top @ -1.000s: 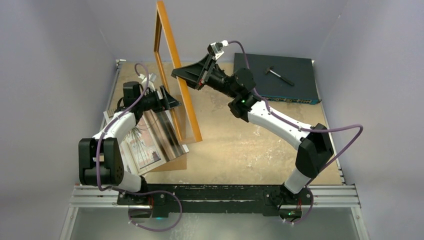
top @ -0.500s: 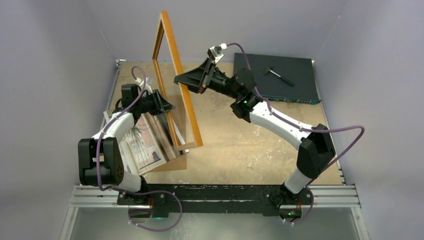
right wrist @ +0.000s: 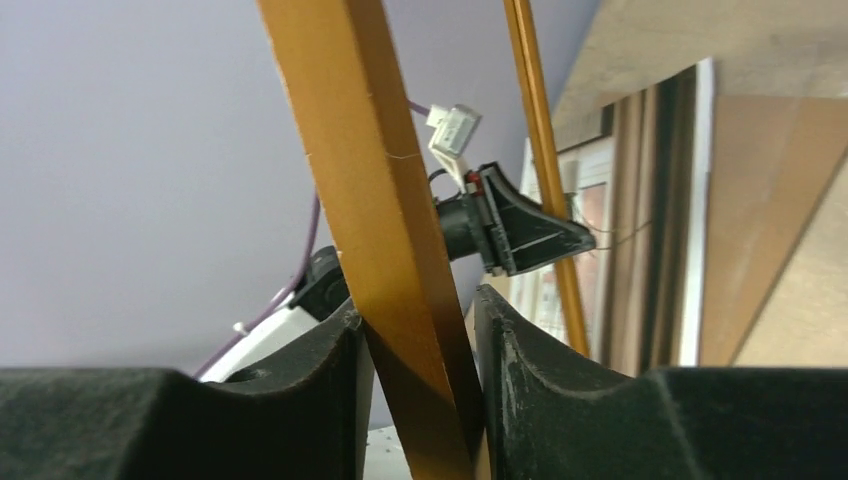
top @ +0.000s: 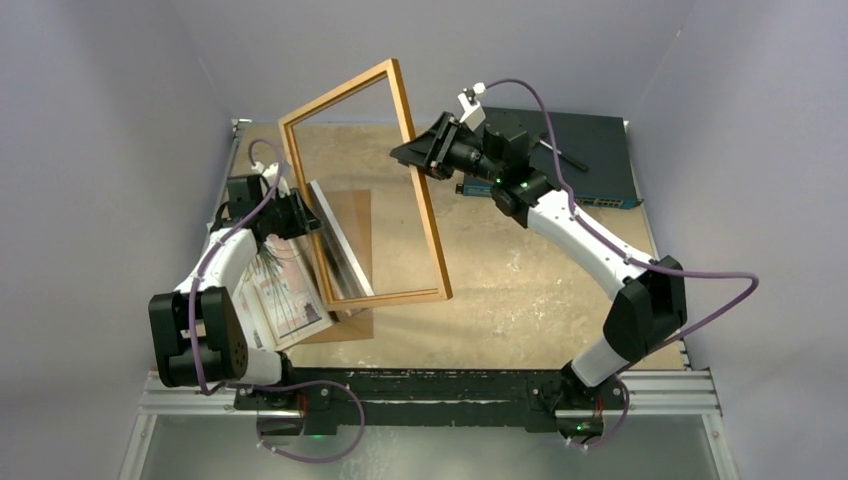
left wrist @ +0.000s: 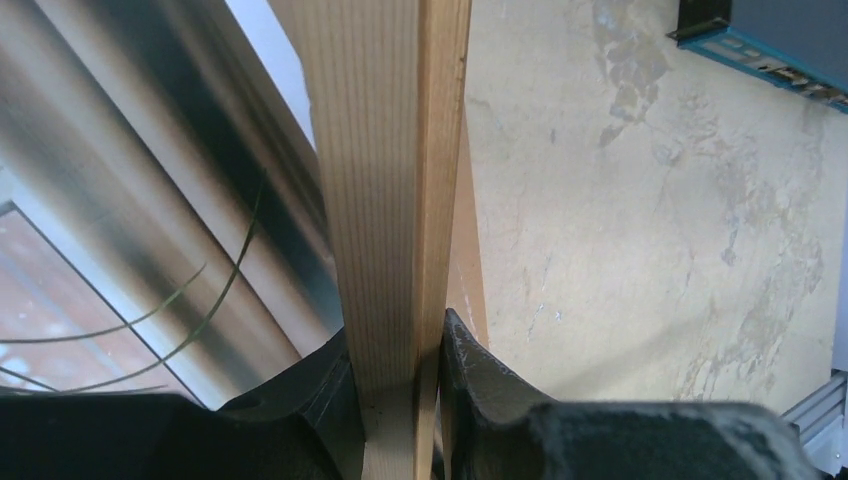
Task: Put the photo into the frame
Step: Turn over the photo frame at the center of the board.
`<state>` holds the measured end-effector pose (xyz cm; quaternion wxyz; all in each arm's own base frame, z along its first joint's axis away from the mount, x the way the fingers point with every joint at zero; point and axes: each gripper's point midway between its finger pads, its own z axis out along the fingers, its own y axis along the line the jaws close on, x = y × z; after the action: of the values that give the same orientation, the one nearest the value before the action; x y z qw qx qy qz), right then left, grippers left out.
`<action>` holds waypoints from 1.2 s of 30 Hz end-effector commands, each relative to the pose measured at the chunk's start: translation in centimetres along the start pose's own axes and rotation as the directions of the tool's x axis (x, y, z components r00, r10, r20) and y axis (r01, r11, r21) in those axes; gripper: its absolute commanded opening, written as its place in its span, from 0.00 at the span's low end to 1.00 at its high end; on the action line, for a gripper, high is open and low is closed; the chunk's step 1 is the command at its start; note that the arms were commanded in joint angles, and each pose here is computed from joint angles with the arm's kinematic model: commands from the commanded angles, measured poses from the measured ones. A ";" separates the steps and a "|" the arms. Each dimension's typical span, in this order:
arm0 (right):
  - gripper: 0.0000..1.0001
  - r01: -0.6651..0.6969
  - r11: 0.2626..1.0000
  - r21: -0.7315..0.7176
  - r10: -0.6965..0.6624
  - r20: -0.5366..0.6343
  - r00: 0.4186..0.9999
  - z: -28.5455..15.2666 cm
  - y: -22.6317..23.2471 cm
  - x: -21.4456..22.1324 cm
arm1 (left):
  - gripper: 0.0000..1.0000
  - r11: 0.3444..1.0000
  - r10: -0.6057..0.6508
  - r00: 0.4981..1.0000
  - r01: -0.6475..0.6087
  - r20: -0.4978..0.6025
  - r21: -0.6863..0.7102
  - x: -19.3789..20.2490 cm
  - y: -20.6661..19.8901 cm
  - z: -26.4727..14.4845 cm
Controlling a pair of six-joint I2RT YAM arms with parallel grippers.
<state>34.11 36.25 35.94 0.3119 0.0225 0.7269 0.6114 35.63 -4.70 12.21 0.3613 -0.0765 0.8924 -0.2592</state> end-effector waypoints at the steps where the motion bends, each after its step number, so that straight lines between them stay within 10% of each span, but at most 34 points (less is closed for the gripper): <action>1: 0.37 0.082 0.983 0.165 -0.073 -0.057 0.996 -0.6 -2.4 0.8 | 0.00 0.999 0.038 0.995 -0.037 0.088 -0.008 -3.0 -0.9 -1.3; 8: 0.00 0.214 0.898 0.385 -0.212 -0.047 0.976 -2.1 -6.8 -0.9 | 0.00 0.999 0.043 0.998 -0.045 0.054 0.029 -1.9 -1.6 -1.1; 26: 0.00 0.114 0.877 0.467 -0.099 -0.055 0.994 -6.7 -14.6 -3.9 | 0.15 0.983 0.174 0.974 -0.179 -0.145 -0.024 2.8 0.7 2.5; 36: 0.00 0.107 0.865 0.491 -0.083 -0.070 0.994 -6.7 -19.1 -1.8 | 0.40 0.968 0.222 0.950 -0.242 -0.218 -0.067 5.3 3.4 3.6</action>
<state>37.04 26.15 20.41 0.2616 0.0592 0.8755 0.4019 34.05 -6.70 5.84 0.2753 0.0150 0.9357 -0.2200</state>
